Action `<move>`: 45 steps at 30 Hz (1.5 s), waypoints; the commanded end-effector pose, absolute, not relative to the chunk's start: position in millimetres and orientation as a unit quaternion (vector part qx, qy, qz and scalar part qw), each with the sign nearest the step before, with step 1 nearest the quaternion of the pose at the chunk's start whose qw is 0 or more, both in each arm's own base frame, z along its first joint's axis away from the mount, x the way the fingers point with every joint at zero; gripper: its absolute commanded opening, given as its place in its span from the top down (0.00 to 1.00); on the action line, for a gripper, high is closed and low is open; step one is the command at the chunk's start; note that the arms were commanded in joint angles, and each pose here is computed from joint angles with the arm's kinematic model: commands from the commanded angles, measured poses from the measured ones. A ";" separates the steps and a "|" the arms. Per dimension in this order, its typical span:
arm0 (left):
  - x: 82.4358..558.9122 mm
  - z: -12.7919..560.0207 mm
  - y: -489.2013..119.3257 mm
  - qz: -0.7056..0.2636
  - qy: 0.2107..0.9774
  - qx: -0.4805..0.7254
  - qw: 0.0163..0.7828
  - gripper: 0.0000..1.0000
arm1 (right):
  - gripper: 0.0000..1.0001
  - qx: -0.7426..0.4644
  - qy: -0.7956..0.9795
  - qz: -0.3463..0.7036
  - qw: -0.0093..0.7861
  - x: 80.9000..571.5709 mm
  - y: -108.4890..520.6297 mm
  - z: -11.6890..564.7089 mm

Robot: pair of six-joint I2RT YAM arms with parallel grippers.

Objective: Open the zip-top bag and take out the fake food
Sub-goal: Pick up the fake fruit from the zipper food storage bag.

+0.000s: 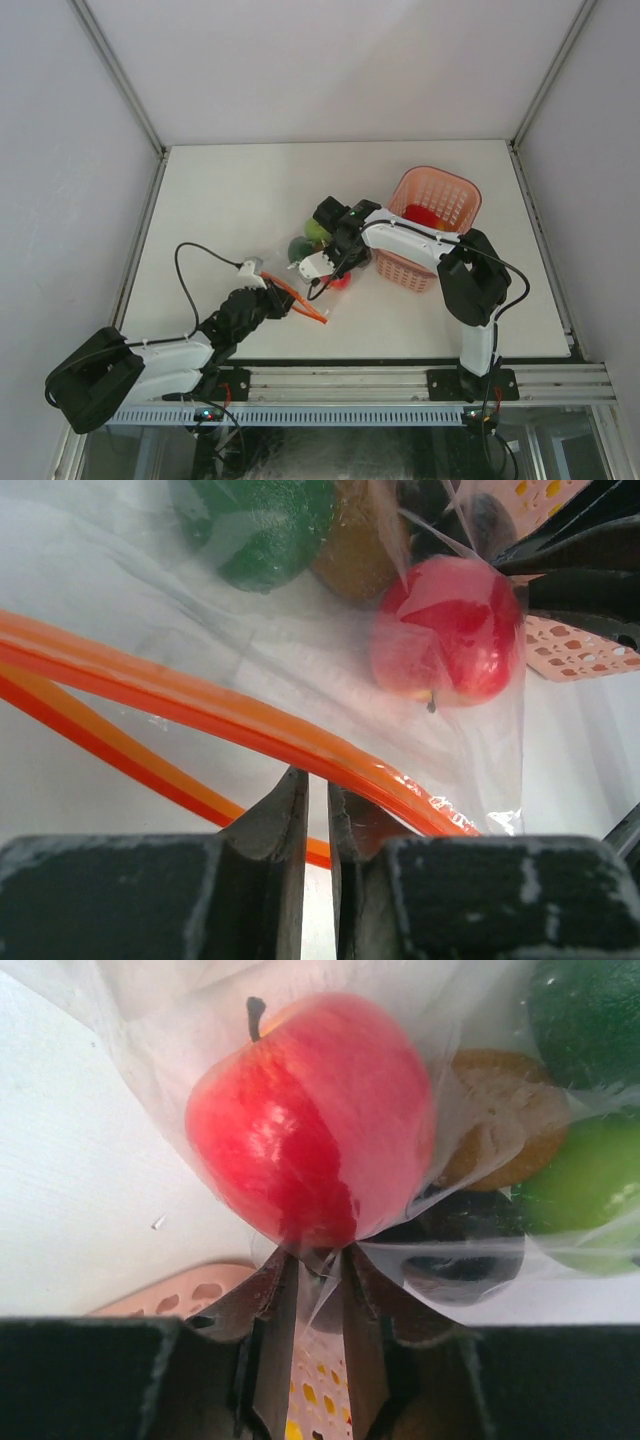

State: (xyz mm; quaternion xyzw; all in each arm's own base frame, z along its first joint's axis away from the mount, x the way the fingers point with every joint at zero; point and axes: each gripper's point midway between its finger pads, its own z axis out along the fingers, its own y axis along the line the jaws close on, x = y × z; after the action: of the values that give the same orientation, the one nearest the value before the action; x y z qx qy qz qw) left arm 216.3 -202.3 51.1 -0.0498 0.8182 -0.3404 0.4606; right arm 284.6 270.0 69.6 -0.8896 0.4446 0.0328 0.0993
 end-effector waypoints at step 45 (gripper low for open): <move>241.5 80.8 -246.0 -0.406 0.785 -0.037 0.467 0.01 | 0.80 -0.804 0.477 0.310 0.175 219.9 345.3 88.7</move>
State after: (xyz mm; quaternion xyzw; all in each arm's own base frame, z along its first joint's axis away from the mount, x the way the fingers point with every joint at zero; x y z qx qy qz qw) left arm 220.4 -237.4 57.1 -0.0136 0.8076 -0.3934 0.4392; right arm 226.7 332.0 81.1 -0.8180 0.4802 0.2700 0.1657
